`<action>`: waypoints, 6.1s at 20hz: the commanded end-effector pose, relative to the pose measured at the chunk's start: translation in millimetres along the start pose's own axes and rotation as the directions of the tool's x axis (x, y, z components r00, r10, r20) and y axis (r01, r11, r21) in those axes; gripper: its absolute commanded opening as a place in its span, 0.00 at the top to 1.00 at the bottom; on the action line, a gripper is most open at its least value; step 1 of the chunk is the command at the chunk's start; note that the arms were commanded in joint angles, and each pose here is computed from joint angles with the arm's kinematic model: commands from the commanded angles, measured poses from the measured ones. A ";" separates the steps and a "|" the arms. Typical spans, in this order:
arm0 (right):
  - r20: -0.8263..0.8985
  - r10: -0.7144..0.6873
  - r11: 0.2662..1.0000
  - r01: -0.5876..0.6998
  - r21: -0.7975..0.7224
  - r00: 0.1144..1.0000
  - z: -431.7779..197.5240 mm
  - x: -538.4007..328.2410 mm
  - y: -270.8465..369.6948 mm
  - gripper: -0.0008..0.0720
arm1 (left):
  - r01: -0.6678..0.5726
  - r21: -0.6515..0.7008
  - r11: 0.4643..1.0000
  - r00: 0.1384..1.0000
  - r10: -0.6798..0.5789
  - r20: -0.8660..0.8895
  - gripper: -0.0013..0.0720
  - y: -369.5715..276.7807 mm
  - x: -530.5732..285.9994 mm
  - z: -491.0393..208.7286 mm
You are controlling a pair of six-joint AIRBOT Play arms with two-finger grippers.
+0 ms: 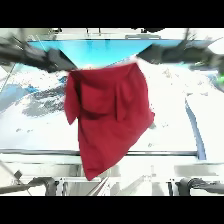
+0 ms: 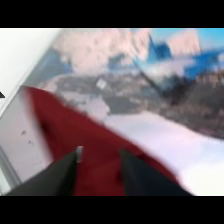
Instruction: Fold the shirts.
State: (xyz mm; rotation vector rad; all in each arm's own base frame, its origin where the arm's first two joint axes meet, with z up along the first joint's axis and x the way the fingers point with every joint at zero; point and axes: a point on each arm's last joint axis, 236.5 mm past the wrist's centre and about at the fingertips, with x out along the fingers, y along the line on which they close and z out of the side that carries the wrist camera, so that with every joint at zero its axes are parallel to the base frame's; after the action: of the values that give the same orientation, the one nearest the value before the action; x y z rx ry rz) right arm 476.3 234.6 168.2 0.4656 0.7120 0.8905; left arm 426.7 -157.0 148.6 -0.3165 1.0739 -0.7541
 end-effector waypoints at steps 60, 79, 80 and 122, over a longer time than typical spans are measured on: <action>-0.161 -0.290 0.721 0.326 0.612 0.943 -301.5 9.6 -67.1 0.96 | 0.341 -0.049 0.939 0.934 -0.332 0.135 0.95 120.4 -45.0 -13.0; 0.684 0.101 0.967 0.091 -0.239 0.723 -16.3 -299.8 262.1 0.96 | 0.265 0.962 -0.057 -0.126 -0.992 -0.024 0.97 -315.4 -437.6 -115.5; 0.684 0.101 0.963 0.102 -0.250 0.723 -16.6 -299.7 262.3 0.96 | 0.256 0.966 -0.032 -0.104 -0.995 -0.005 0.97 -319.6 -434.2 -123.0; -0.368 0.149 0.870 0.055 0.489 0.918 -256.7 -43.6 -35.2 0.48 | -0.202 -0.119 0.972 0.848 0.234 0.475 0.52 165.2 -144.0 -46.8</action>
State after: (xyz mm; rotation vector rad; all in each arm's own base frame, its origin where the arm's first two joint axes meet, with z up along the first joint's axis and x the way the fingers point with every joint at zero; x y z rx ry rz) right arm 309.7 196.6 -10.6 0.7829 1.2457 0.8209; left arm 417.0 57.8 113.1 -0.5905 0.5550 -0.5049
